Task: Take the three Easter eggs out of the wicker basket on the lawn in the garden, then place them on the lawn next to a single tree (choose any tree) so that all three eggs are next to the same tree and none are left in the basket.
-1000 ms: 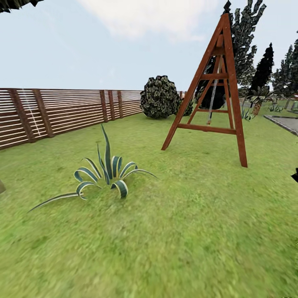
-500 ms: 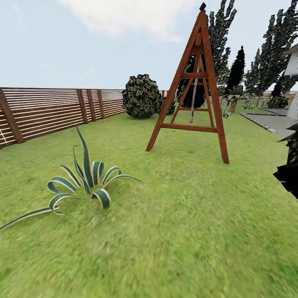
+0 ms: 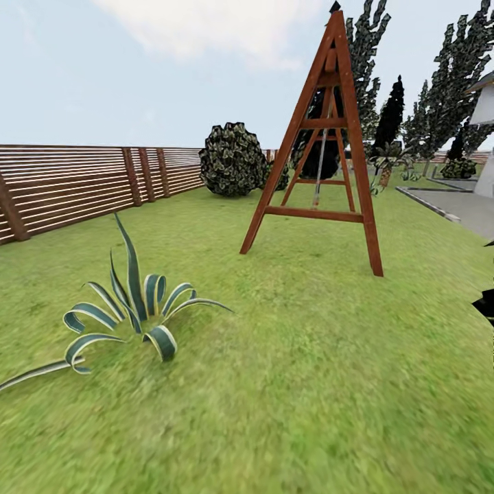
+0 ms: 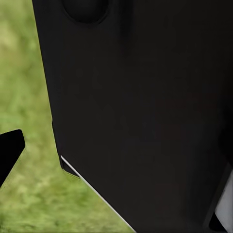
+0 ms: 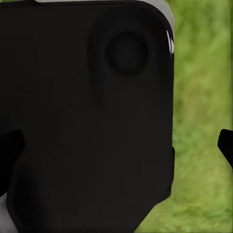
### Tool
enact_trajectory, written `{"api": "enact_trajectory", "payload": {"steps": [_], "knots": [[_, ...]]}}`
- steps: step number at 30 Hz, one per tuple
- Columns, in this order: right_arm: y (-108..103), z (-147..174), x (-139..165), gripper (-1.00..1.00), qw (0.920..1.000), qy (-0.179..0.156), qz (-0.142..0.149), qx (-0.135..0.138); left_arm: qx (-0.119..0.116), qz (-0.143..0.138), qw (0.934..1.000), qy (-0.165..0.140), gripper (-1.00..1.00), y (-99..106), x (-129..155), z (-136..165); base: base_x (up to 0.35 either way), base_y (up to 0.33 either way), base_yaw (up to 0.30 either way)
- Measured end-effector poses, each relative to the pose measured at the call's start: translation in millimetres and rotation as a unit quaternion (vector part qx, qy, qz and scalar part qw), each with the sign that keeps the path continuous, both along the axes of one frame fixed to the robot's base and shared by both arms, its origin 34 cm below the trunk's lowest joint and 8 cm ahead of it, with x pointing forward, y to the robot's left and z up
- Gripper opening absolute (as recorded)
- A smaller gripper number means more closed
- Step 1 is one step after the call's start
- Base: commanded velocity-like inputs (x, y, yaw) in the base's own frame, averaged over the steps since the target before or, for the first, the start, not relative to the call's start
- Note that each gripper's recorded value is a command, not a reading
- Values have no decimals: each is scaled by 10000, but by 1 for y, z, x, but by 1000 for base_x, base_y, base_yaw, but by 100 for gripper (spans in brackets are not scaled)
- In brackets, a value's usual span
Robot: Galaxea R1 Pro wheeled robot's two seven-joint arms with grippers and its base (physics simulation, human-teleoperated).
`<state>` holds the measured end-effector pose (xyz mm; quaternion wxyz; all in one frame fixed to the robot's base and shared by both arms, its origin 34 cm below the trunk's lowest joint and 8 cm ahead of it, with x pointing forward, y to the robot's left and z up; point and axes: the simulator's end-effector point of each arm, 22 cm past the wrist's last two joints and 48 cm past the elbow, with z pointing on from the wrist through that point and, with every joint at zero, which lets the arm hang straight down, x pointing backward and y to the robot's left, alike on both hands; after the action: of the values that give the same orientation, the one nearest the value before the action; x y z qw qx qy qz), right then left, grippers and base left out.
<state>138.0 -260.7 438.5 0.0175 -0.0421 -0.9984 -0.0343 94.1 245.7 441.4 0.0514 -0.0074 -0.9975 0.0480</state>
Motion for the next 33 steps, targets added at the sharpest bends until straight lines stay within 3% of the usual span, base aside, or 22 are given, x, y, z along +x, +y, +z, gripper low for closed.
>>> {"api": "enact_trajectory", "payload": {"steps": [23,33], "knots": [[0,0,-11,100,9999,145,5,1,0,0,9999,142,100,0,-11,1,341,0,-191],[0,0,-12,100,9999,160,2,0,0,0,9999,158,100,0,-12,2,340,0,-35]]}}
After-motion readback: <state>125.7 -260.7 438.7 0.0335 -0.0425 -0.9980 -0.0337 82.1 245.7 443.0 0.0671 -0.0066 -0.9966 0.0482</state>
